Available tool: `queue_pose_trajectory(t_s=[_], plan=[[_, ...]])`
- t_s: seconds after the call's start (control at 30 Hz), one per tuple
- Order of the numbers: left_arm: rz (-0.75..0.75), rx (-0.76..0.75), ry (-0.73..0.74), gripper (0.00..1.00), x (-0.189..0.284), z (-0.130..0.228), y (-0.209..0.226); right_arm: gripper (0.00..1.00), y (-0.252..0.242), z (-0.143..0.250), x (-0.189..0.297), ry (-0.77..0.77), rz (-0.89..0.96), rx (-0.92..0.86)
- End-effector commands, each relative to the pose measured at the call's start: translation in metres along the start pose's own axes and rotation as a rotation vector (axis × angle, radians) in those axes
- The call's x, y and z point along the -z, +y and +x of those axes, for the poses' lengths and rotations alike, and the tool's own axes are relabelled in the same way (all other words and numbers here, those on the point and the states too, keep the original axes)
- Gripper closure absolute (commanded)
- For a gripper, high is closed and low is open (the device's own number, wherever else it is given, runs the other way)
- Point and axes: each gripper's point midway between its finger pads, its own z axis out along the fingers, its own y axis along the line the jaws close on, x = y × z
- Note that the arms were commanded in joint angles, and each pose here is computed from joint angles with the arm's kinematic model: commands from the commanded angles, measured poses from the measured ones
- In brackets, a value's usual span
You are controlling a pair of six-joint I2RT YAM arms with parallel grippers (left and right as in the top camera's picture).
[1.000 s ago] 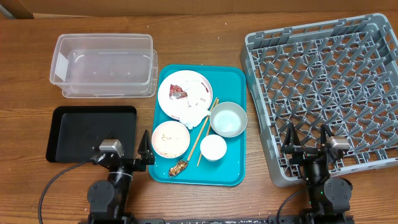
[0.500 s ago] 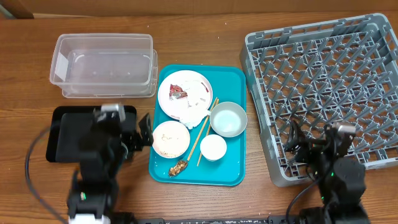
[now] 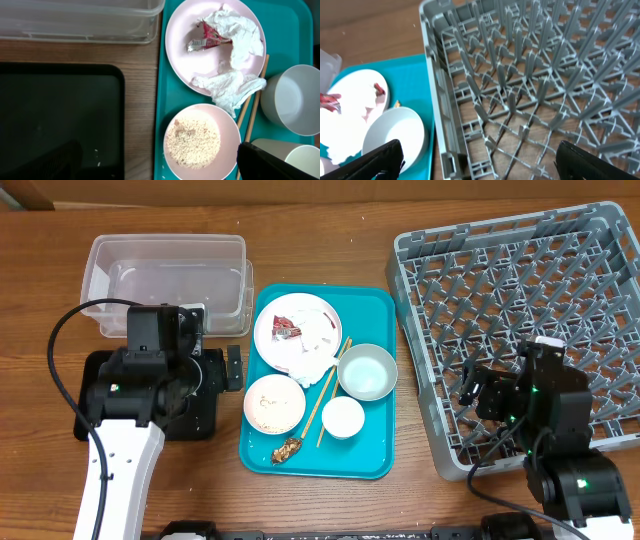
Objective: Sort waste into correct bins and load items into the dishwasher
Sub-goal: 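Reach the left gripper to the white plate and grasp the tissue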
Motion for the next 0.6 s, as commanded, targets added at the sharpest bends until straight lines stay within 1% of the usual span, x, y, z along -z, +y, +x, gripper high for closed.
queue_pose_trajectory(t_s=[0.0, 0.07, 0.17, 0.3, 0.47, 0.57], plan=[[0.063, -0.029, -0.027, 0.00, 0.002, -0.012, -0.012, 0.00, 0.006, -0.008, 0.005, -0.014, -0.026, -0.003], [0.110, -0.042, -0.085, 0.00, 0.004, -0.026, -0.021, 0.00, 0.006, -0.008, 0.005, -0.013, -0.029, -0.003], [0.138, -0.071, -0.182, 0.00, 0.005, -0.051, -0.030, 0.00, 0.006, -0.008, 0.005, -0.013, -0.029, -0.003], [0.170, -0.152, -0.273, 0.03, -0.003, -0.077, -0.053, 0.00, 0.006, -0.008, 0.005, -0.012, -0.029, -0.003], [0.116, -0.356, -0.309, 0.01, -0.038, -0.094, -0.084, 0.00, 0.006, -0.008, 0.005, -0.012, -0.029, -0.003], [0.119, -0.455, -0.281, 0.01, -0.068, -0.089, -0.104, 0.00, 0.006, -0.006, 0.005, -0.005, -0.027, -0.003]])
